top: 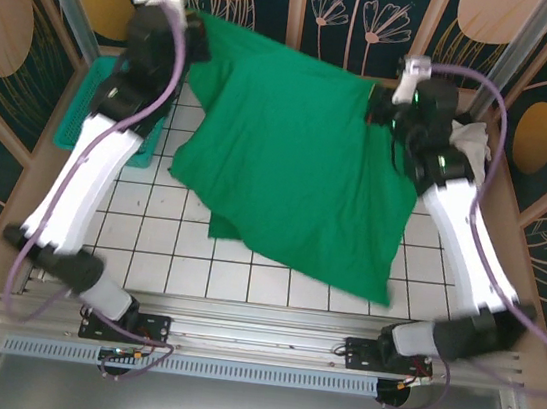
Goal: Fold and stack the t-shirts
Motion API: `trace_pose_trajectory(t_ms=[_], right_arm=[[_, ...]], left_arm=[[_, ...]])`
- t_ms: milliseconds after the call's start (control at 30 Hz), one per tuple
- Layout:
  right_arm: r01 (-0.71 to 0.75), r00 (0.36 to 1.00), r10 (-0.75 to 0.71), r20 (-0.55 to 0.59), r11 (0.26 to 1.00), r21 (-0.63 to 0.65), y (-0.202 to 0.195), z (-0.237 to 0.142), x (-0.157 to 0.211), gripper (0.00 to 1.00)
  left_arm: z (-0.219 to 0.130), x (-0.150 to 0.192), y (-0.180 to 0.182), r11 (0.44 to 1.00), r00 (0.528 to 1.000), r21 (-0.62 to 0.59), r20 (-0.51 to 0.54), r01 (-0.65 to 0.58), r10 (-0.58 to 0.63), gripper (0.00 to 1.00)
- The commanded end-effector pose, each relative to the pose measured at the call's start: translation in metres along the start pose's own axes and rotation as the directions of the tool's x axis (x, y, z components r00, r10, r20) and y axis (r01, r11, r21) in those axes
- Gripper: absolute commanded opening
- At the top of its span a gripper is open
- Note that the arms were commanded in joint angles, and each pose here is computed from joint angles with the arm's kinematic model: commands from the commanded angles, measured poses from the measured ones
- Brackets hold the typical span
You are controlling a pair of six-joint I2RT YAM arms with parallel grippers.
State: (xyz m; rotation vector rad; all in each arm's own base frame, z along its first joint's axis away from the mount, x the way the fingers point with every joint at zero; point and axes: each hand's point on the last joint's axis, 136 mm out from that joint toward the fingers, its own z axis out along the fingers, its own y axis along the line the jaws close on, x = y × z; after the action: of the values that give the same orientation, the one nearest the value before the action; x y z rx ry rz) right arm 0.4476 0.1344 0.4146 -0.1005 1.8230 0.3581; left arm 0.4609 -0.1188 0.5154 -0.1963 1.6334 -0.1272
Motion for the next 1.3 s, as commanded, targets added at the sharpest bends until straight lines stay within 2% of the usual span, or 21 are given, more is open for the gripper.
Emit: trace_pose_trajectory(t_ms=[0,100,233,333,400,500,533,600,700,767,833,867,900,933,967,1000,1033,1067,1133,1200,1267], right_arm=[[0.005,0.999,0.002,-0.045,0.990,0.142,-0.062,0.036,-0.021,0.00],[-0.013,1.000,0.014,-0.012,0.991,0.134,-0.069,0.048,-0.062,0.00],[-0.010,1.000,0.007,0.022,0.995,0.103,-0.058,0.035,-0.093,0.00],[-0.010,1.000,0.010,0.008,0.995,0.100,-0.054,0.020,-0.087,0.00],[-0.011,1.000,0.011,-0.006,0.995,0.097,-0.051,0.009,-0.068,0.00],[-0.025,0.999,0.027,-0.036,0.999,0.046,-0.041,-0.014,-0.021,0.00],[-0.040,0.998,0.043,-0.051,0.997,0.062,-0.041,-0.022,0.001,0.00],[-0.046,0.993,0.051,-0.102,0.998,0.049,-0.034,-0.032,0.056,0.00],[-0.091,0.967,0.099,-0.235,0.995,0.043,-0.024,-0.040,0.154,0.00],[-0.130,0.927,0.147,-0.344,0.989,0.073,-0.023,-0.049,0.222,0.00],[-0.156,0.879,0.173,-0.444,0.985,0.076,-0.019,-0.061,0.273,0.00],[-0.178,0.849,0.199,-0.490,0.980,0.089,-0.019,-0.068,0.297,0.04],[-0.200,0.824,0.218,-0.523,0.975,0.091,-0.017,-0.073,0.313,0.12],[-0.229,0.793,0.224,-0.566,0.971,0.064,-0.010,-0.079,0.328,0.25],[-0.255,0.768,0.233,-0.596,0.966,0.049,-0.004,-0.084,0.336,0.34],[-0.267,0.752,0.246,-0.612,0.962,0.060,-0.003,-0.088,0.340,0.38],[-0.272,0.743,0.249,-0.621,0.960,0.060,-0.001,-0.091,0.340,0.44],[-0.275,0.744,0.249,-0.620,0.960,0.055,0.001,-0.093,0.335,0.53],[-0.259,0.767,0.250,-0.591,0.963,0.071,-0.002,-0.093,0.318,0.58],[-0.233,0.803,0.240,-0.545,0.969,0.083,-0.007,-0.089,0.300,0.64],[-0.201,0.834,0.236,-0.499,0.972,0.124,-0.016,-0.079,0.289,0.67]], left_arm=[[0.046,-0.040,0.021,0.988,0.992,-0.150,0.109,-0.047,0.064,0.00],[0.047,-0.082,0.012,0.995,0.971,-0.100,0.236,-0.020,0.043,0.00],[0.008,-0.121,0.017,0.997,0.933,-0.076,0.360,0.003,0.025,0.00],[-0.031,-0.134,0.025,0.999,0.910,-0.032,0.413,0.035,-0.019,0.00],[-0.055,-0.139,0.027,0.999,0.907,0.017,0.417,0.045,-0.048,0.00],[-0.077,-0.125,0.023,0.994,0.919,0.107,0.388,0.030,-0.070,0.00],[-0.082,-0.112,0.023,0.991,0.929,0.133,0.362,0.029,-0.075,0.00],[-0.083,-0.064,0.025,0.984,0.961,0.172,0.262,0.049,-0.093,0.00],[-0.098,0.031,0.031,0.956,0.984,0.266,0.092,0.124,-0.153,0.00],[-0.112,0.101,0.048,0.935,0.970,0.258,-0.037,0.242,-0.241,0.00],[-0.127,0.173,0.065,0.918,0.940,0.221,-0.168,0.330,-0.298,0.00],[-0.133,0.210,0.078,0.913,0.914,0.165,-0.233,0.374,-0.332,0.06],[-0.139,0.236,0.085,0.907,0.892,0.127,-0.281,0.401,-0.355,0.18],[-0.145,0.257,0.095,0.906,0.871,0.076,-0.318,0.417,-0.374,0.26],[-0.150,0.270,0.106,0.907,0.859,0.024,-0.332,0.421,-0.390,0.35],[-0.155,0.275,0.112,0.908,0.858,0.000,-0.327,0.419,-0.396,0.43],[-0.158,0.274,0.120,0.907,0.861,-0.024,-0.306,0.419,-0.406,0.57],[-0.161,0.273,0.124,0.908,0.866,-0.032,-0.289,0.418,-0.409,0.64],[-0.160,0.266,0.126,0.919,0.882,-0.036,-0.269,0.393,-0.387,0.62],[-0.152,0.265,0.125,0.926,0.888,-0.048,-0.269,0.375,-0.374,0.68],[-0.135,0.273,0.112,0.937,0.883,-0.033,-0.325,0.348,-0.339,0.71]])
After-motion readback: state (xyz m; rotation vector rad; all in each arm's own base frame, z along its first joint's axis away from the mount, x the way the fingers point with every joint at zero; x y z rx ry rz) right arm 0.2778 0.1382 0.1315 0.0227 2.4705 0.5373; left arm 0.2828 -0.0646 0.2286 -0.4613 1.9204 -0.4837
